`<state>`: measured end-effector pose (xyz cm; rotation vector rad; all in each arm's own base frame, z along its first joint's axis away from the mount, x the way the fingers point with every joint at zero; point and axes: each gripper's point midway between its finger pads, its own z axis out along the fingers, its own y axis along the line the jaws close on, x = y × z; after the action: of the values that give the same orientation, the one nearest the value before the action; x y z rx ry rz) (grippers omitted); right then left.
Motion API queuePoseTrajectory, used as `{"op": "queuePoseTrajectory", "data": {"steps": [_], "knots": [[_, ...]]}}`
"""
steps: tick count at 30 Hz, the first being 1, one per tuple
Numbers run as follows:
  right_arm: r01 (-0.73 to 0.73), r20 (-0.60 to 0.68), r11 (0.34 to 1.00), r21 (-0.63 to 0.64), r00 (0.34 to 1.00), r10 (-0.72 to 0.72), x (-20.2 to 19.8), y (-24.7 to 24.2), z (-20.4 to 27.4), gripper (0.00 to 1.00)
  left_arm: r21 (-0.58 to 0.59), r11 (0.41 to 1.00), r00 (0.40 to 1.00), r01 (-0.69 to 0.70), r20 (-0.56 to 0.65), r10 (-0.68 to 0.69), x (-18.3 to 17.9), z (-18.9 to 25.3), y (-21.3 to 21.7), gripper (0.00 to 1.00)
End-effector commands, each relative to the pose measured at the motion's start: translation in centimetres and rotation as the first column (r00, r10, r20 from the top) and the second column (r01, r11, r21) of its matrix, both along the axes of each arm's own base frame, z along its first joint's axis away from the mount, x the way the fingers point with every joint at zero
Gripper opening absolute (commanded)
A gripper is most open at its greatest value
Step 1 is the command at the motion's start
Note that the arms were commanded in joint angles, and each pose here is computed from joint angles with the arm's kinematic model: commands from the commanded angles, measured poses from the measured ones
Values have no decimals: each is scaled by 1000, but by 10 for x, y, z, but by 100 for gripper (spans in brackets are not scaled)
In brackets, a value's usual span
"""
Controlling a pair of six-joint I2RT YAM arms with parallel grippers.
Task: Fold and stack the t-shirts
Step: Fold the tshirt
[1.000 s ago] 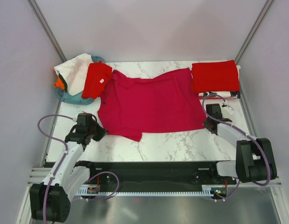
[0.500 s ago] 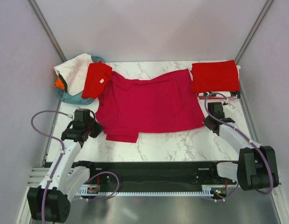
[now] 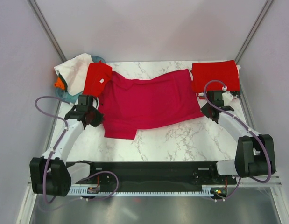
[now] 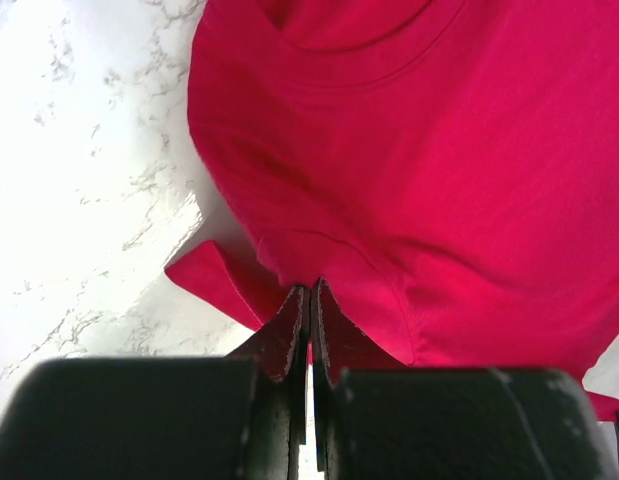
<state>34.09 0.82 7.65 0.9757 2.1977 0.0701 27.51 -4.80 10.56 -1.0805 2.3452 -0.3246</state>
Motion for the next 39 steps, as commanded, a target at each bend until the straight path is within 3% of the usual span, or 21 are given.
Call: {"op": "queuePoseTrajectory", "data": {"steps": [1,11,20,29,39], "knots": [[-12,64,1000,6,998,12,26,3,23,0,18,999,998,-37,46,36,26,19,5,2],[9,99,1000,23,995,-11,65,7,39,0,-6,996,995,-89,47,90,60,30,5,2],[15,117,999,44,993,-20,93,10,46,0,-106,988,993,-115,21,118,79,34,-2,2],[10,105,999,53,994,-16,73,11,42,0,-123,989,996,-80,-40,76,40,14,-8,2],[-21,91,998,58,996,16,14,10,33,0,-144,986,992,-87,-101,73,-40,-18,-9,2]]}}
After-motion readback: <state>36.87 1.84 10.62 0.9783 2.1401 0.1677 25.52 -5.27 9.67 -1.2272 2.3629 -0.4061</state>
